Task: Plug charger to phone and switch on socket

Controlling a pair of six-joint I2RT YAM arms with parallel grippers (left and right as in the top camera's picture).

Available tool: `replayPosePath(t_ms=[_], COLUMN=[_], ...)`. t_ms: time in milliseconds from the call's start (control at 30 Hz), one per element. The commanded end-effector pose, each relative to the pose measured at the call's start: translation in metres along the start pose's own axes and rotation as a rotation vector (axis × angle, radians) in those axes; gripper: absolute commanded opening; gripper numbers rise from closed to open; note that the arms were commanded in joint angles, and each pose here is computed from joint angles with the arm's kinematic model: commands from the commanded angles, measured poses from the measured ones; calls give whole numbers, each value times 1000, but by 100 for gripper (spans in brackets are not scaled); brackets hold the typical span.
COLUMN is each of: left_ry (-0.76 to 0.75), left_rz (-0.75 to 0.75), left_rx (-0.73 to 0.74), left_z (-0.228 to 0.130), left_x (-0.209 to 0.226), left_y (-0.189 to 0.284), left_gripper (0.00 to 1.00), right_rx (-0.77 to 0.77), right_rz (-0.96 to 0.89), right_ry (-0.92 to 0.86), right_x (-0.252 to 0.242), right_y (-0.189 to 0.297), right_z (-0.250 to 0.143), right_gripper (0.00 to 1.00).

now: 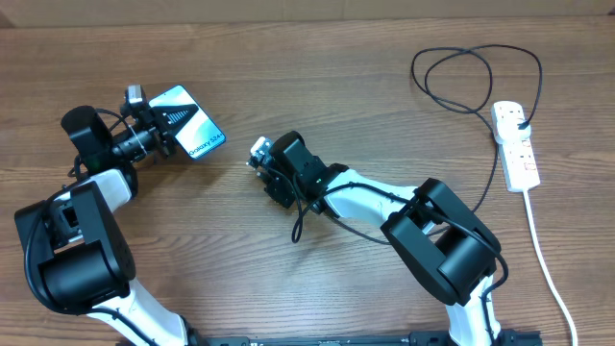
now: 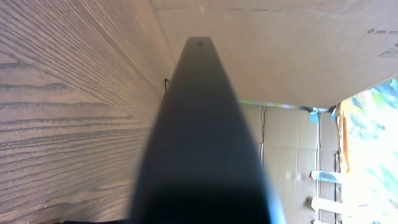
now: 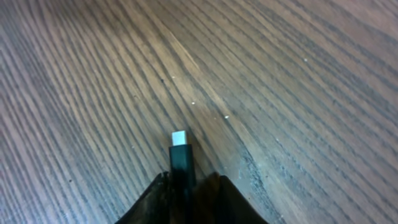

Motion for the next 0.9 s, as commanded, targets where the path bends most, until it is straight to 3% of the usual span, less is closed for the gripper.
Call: replayPosePath(t_ms=[0, 167, 533, 867], left_ry=[-58, -58, -97, -128], left_rz=[-22, -22, -18, -29], left_rx=[24, 24, 25, 80], left_z=[4, 4, 3, -10], left_x=[-9, -9, -8, -10], left_y=[-1, -1, -1, -18], left_gripper=[4, 4, 4, 4], right_rx=[85, 90, 120, 54], right_rz=[-26, 17, 208, 604], right_ry=[-2, -5, -253, -396], right_x=[-5, 0, 0, -7], right_y=[-8, -8, 32, 106], right_z=[-26, -27, 6, 32], right_gripper=[19, 4, 4, 4])
Point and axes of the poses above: each gripper's point midway between its finger pads, its own y axis back along the fingers, its own x axis along the line the jaws close on, z = x × y, the point moved 4 cm from there along y, back along the fingers, and after that the axes turned 8 degrees about -y, right-handed, at the moved point
